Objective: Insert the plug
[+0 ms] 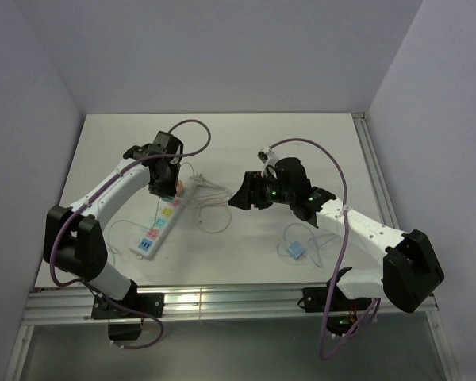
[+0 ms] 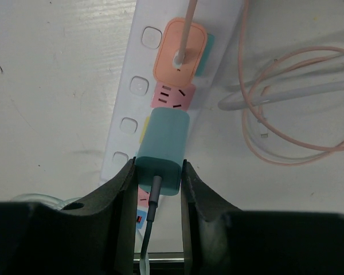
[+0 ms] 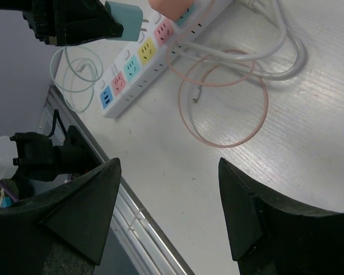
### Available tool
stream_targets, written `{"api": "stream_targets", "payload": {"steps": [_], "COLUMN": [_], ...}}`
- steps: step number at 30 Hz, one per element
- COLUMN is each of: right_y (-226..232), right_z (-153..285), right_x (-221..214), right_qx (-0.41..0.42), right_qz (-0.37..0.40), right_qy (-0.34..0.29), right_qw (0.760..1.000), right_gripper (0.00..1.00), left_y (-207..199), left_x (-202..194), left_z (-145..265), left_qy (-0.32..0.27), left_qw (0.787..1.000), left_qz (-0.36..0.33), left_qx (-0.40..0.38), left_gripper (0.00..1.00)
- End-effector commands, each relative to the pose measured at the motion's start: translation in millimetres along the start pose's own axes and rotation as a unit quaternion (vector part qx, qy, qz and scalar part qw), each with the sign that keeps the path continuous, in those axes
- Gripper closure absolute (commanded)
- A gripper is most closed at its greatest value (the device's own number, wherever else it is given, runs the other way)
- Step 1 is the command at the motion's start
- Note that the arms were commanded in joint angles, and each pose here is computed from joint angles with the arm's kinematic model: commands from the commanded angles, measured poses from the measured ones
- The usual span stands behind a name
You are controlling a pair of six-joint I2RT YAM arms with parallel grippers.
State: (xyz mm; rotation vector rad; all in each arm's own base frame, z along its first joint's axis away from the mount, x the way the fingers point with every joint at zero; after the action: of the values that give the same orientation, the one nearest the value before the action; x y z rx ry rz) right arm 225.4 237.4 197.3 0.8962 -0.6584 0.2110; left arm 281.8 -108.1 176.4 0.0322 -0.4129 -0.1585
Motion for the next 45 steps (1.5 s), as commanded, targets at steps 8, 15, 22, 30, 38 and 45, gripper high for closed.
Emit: {"api": "stream_targets", "payload": {"steps": [8, 15, 22, 30, 38, 45], "right_y": [-7.4, -9.5, -8.6, -11.1, -12.5, -14.6], "right_z": [5.1, 5.4, 7.3, 7.5, 5.3, 4.4], "right_x": [0.9, -1.0, -2.0, -5.6, -7.1, -7.9], "right_qx": [0.012, 0.017, 0.021, 0.023, 0.026, 0.023], "right_qz": [0.005, -0.001, 0.0, -0.002, -0.004, -0.006], "right_qy": [-0.012, -0.008, -0.008, -0.005, -0.001, 0.001], "right_qw": [1.0, 1.0, 1.0, 1.0, 1.0, 1.0], "right_gripper": [0.24, 0.24, 0.25, 0.25, 0.25, 0.25], "left_y": [-1.4, -10.6, -3.7, 3.8, 5.1, 0.6], "left_x": [18.1, 21.9, 6.8, -6.4, 9.1, 24.8], "left_z": [-1.9, 2.8, -16.5, -32.3, -29.1, -26.1], "left_qy": [-0.001, 0.01, 0.074, 0.089, 0.054, 0.042], "left_qw": [0.995, 0.99, 0.978, 0.976, 0.978, 0.978], "left_qz": [-0.092, -0.141, -0.197, -0.195, -0.197, -0.2], "left_qx": [0.041, 0.004, 0.005, 0.025, 0.04, 0.032], "left_gripper": [1.0, 1.0, 1.0, 1.0, 1.0, 1.0]}}
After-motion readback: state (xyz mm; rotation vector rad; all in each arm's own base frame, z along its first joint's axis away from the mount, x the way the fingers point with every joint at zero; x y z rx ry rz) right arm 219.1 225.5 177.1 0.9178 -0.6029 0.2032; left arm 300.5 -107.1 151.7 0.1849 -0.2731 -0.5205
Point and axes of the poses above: each gripper's point midway between its finger pads, its own z axis back along the fingers, its own y axis along the line the jaws close on, x = y × z, the point moved 6 cm from there along z, back along the fingers, and after that the axes turned 1 degree about -z, right-handed, at the moved point
